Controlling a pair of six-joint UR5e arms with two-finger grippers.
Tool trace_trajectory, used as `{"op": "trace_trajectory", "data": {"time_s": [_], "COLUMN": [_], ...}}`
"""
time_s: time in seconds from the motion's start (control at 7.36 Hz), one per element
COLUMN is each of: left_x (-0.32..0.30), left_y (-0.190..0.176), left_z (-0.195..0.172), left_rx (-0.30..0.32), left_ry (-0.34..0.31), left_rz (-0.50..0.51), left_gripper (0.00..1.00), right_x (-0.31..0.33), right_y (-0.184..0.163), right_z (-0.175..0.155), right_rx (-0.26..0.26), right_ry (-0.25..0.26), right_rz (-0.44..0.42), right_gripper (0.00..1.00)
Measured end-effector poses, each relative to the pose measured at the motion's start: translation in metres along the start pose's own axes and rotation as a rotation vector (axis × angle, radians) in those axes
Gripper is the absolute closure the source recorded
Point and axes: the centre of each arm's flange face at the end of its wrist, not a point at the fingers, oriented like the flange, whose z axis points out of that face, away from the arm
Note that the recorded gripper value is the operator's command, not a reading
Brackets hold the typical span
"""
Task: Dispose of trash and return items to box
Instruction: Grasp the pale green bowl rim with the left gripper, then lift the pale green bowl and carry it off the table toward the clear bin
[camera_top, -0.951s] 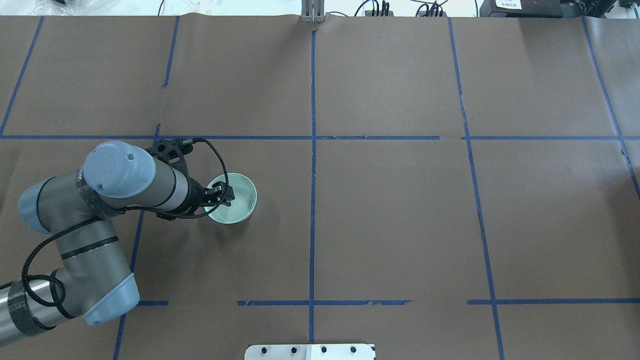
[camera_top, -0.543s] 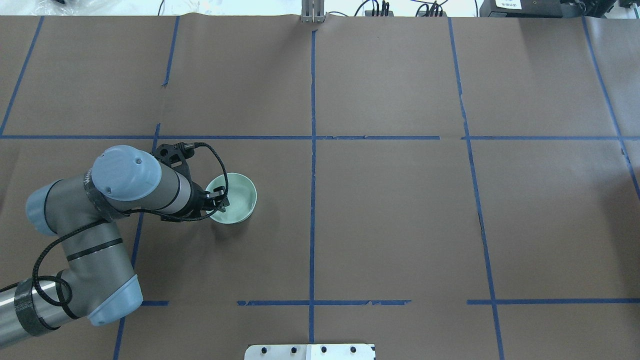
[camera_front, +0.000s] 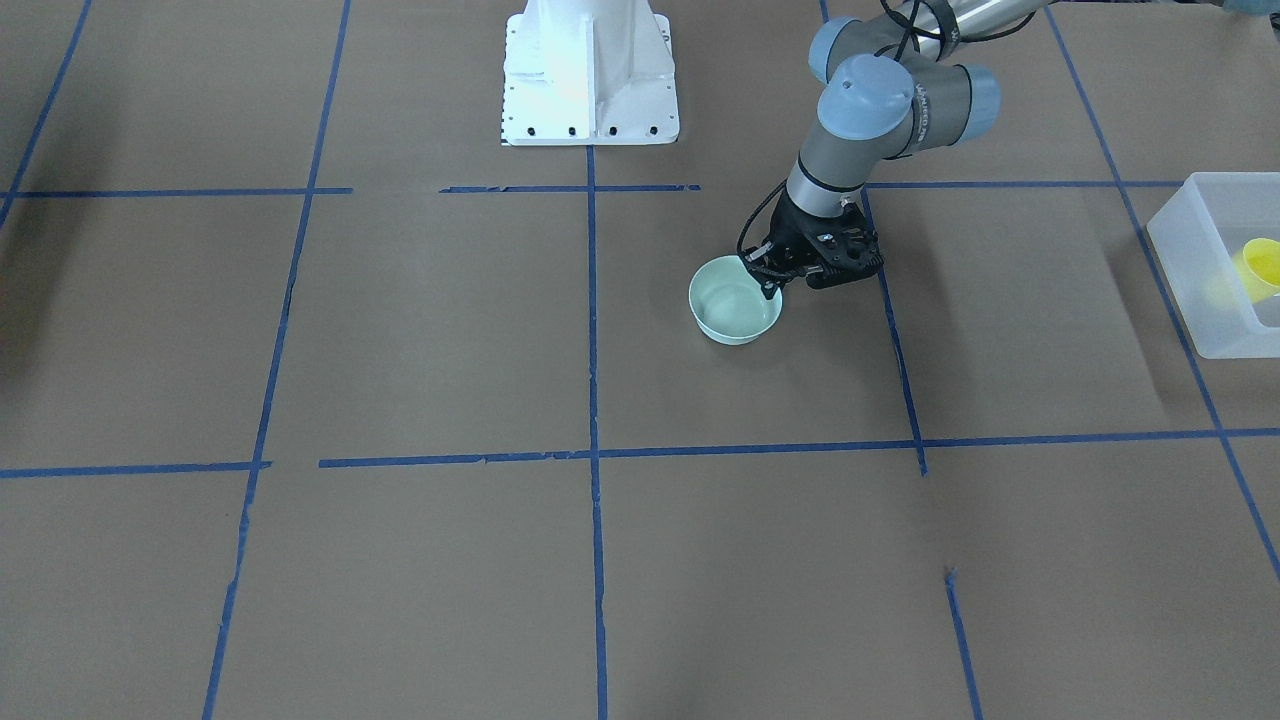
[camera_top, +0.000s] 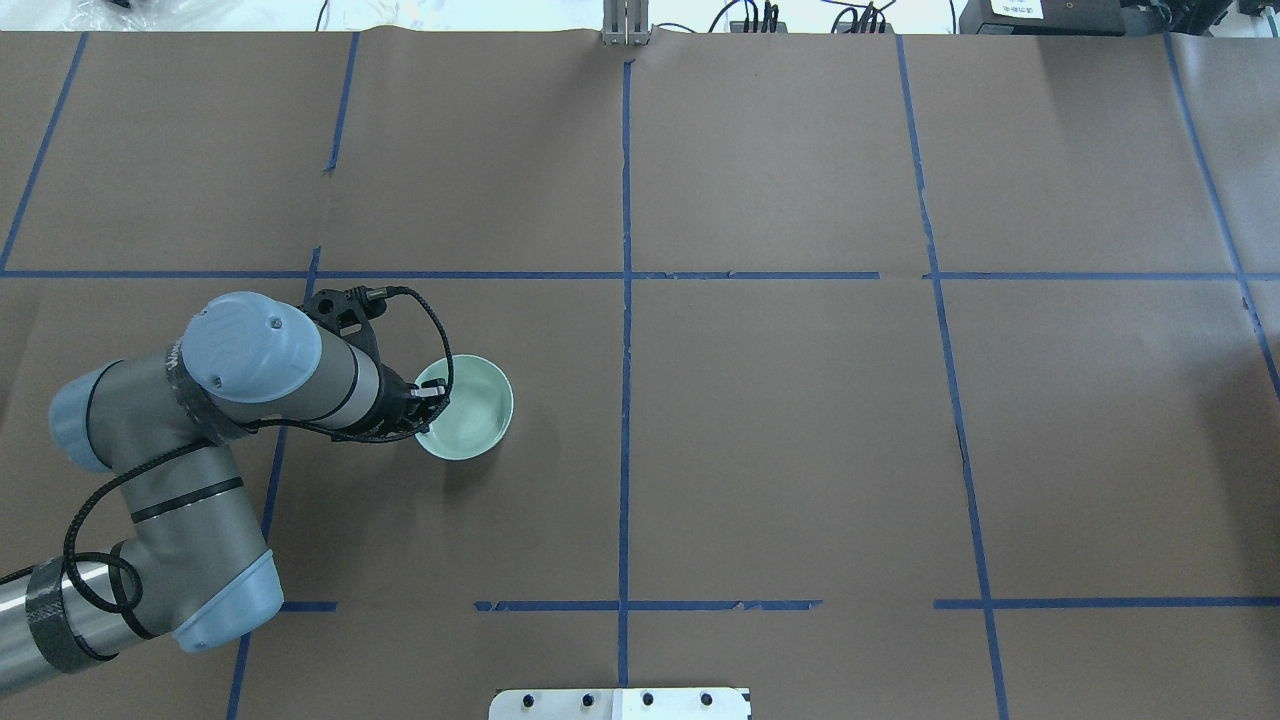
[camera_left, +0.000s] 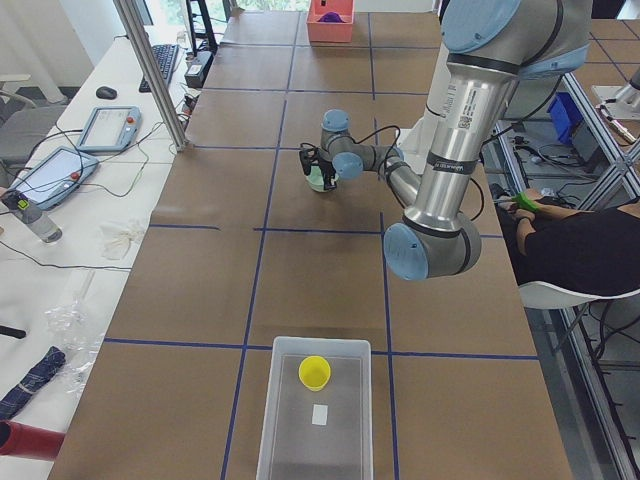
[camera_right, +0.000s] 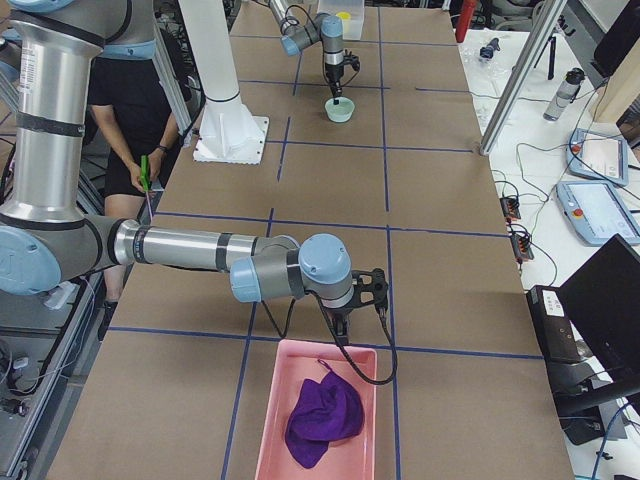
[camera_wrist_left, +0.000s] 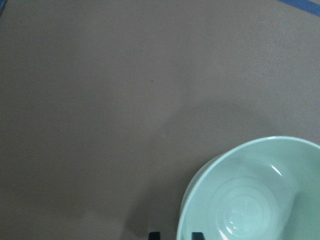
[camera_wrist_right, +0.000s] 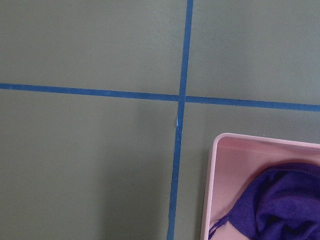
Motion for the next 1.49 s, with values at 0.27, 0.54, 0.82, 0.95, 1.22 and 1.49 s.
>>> {"op": "trace_trajectory", "data": {"time_s": [0.27, 0.54, 0.82, 0.95, 1.22, 1.49], "left_x": [-0.005, -0.025, -0.064, -0.084, -0.134, -0.209], "left_y": [-0.019, -0.076, -0.123, -0.142, -0.167, -0.206], "left_z": [-0.042, -0.099, -0.139, -0.153, -0.167, -0.194], "left_rx": [0.024, 0.089, 0.158, 0.178, 0.160, 0.163], "left_ry": [0.034, 0.026, -0.034, -0.059, -0.104, -0.162], "left_rz": [-0.023, -0.013, 0.072, 0.124, 0.234, 0.335], "left_gripper": [1.00, 1.00, 1.00, 1.00, 1.00, 1.00], "right_x": [0.001, 0.002, -0.001, -0.005, -0.020, -0.034], "right_y": [0.003, 0.008, 0.008, 0.007, 0.001, -0.003], "right_z": [0.002, 0.006, 0.010, 0.013, 0.015, 0.017], "right_rx": [-0.005, -0.016, -0.026, -0.033, -0.040, -0.047], "right_ry": [0.001, 0.001, -0.001, -0.005, -0.018, -0.027], "right_rz": [0.005, 0.007, 0.007, 0.016, 0.045, 0.065], "right_gripper": [0.00, 0.00, 0.00, 0.00, 0.00, 0.00]}}
